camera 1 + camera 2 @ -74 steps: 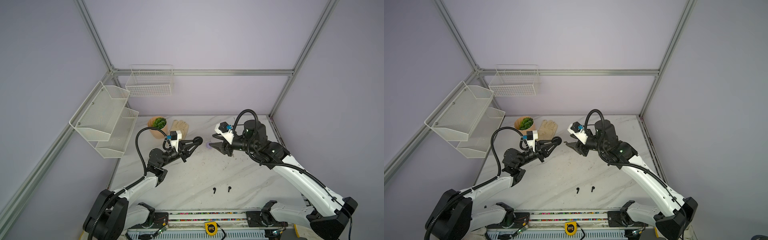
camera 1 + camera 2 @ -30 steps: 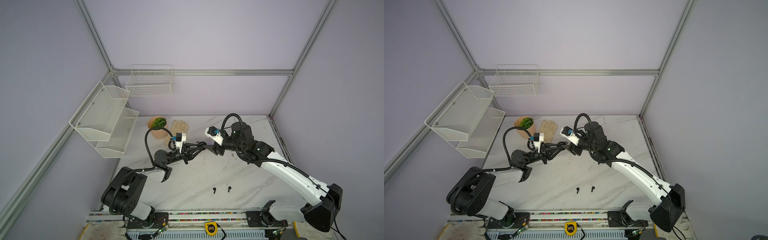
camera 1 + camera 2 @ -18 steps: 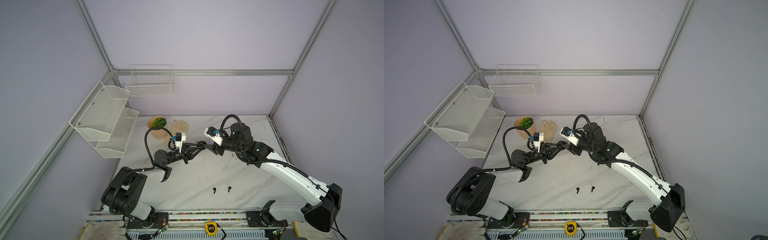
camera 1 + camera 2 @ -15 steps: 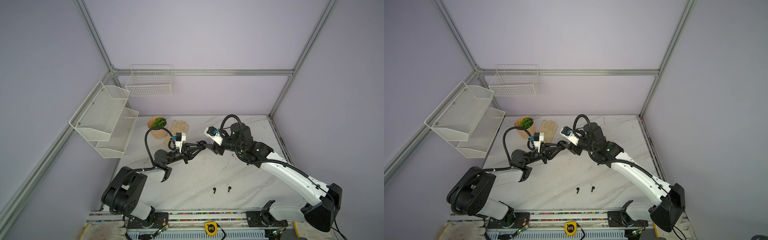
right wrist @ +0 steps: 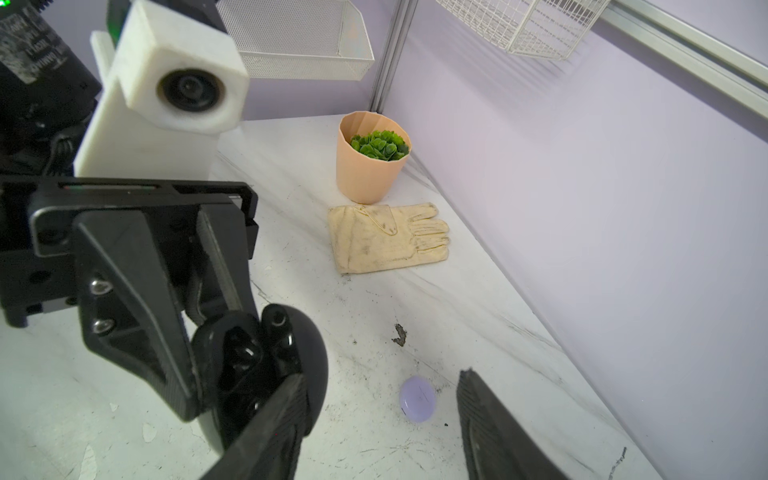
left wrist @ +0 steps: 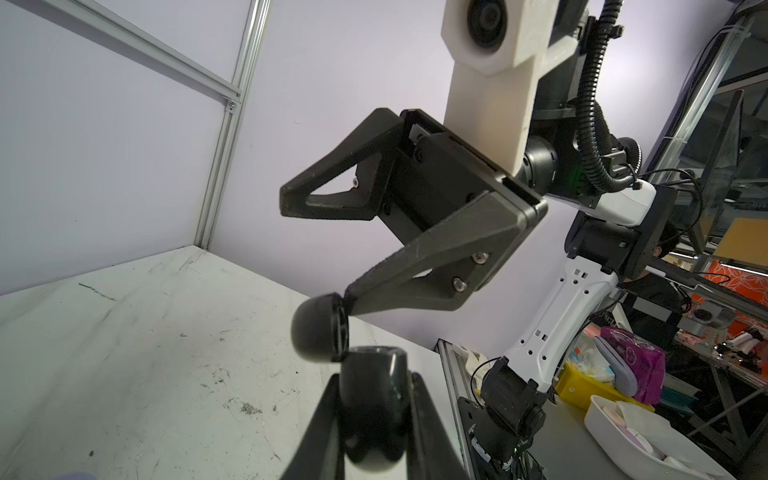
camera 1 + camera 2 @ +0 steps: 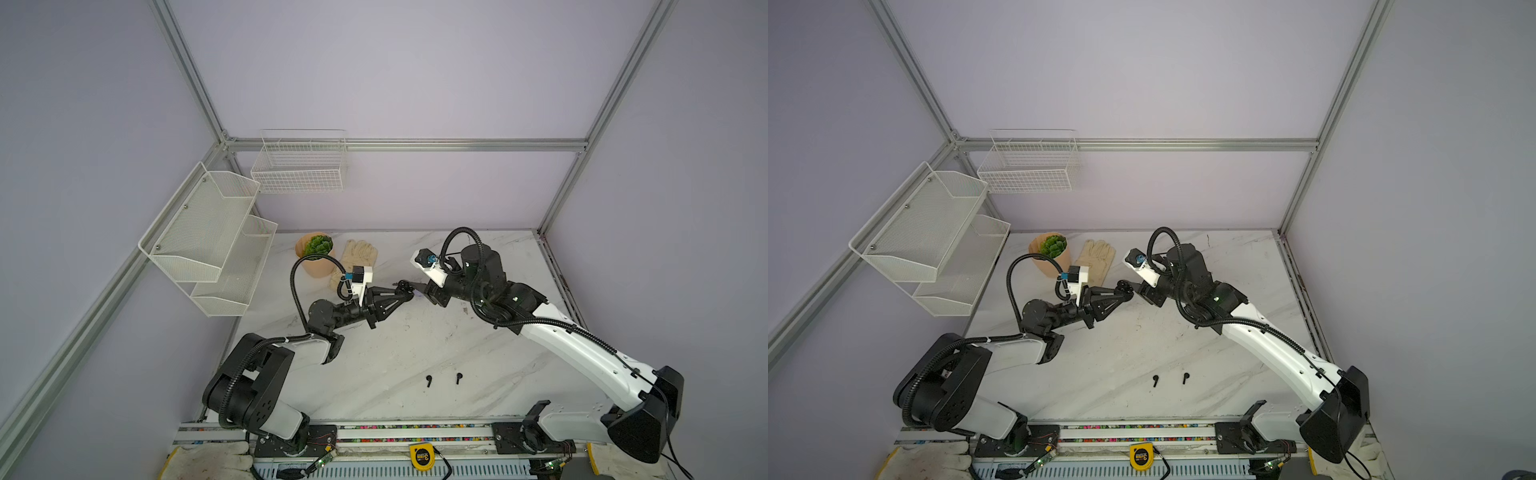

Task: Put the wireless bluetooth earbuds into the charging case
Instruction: 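Move the right gripper down toward the black earbuds nearer the robot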

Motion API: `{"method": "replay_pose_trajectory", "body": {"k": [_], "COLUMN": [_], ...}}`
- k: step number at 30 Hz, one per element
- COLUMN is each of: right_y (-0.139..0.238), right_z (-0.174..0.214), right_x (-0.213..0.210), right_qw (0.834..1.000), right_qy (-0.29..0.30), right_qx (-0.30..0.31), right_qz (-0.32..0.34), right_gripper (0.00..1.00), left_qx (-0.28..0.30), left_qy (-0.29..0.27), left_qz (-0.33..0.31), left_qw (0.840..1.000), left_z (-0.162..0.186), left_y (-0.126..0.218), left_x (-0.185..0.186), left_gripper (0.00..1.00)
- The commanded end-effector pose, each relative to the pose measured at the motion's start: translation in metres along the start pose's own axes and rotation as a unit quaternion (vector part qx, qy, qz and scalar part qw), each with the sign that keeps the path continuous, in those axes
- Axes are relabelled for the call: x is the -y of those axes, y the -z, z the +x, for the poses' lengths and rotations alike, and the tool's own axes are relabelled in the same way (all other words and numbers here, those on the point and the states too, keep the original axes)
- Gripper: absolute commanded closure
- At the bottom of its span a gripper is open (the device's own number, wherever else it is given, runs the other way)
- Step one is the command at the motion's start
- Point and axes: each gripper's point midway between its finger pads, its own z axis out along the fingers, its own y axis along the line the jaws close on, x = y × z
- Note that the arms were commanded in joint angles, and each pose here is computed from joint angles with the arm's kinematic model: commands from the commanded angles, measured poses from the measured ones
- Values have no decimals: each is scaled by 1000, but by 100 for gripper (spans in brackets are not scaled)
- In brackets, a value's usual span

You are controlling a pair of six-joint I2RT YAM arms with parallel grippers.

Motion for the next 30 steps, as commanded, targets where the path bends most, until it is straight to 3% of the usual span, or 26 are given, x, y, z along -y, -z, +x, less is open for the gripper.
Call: {"method": "replay_pose_trajectory", "body": {"k": [1, 4, 5, 8, 13, 17, 19, 23, 30], "right_y": [24, 49, 56, 66, 65, 49, 39, 28, 26], "right_z": [-25, 9, 35, 96, 154, 190, 202, 210, 229], "right_x": [18, 17, 9, -15, -42, -78, -103, -144, -169], "right_qw": [994, 957, 931, 877, 806, 757, 742, 728, 701], "right_qy": [-102, -273, -339, -438, -533, -584, -596, -601, -628], "right_qx": [-1, -71, -103, -170, -227, -279, -302, -329, -337], "right_qz": [34, 72, 83, 103, 120, 85, 59, 28, 23], "right_gripper": [41, 45, 47, 51, 56, 58, 58, 58, 59], "left_qx": [29, 38, 40, 39, 48, 54, 54, 53, 46], "left_qy": [-46, -48, -46, -36, -42, -47, -45, -37, -22], "left_qz": [30, 25, 21, 16, 20, 16, 15, 16, 16], "left_qw": [998, 998, 998, 998, 998, 997, 997, 998, 999], "left_z": [-25, -28, -26, -16, -13, -12, -12, -11, -6], "left_y": [-5, -2, -1, 2, 6, 11, 12, 14, 13], "left_x": [16, 20, 22, 26, 45, 51, 52, 53, 50], "left_gripper": [100, 100, 100, 100, 100, 100, 100, 100, 100]}}
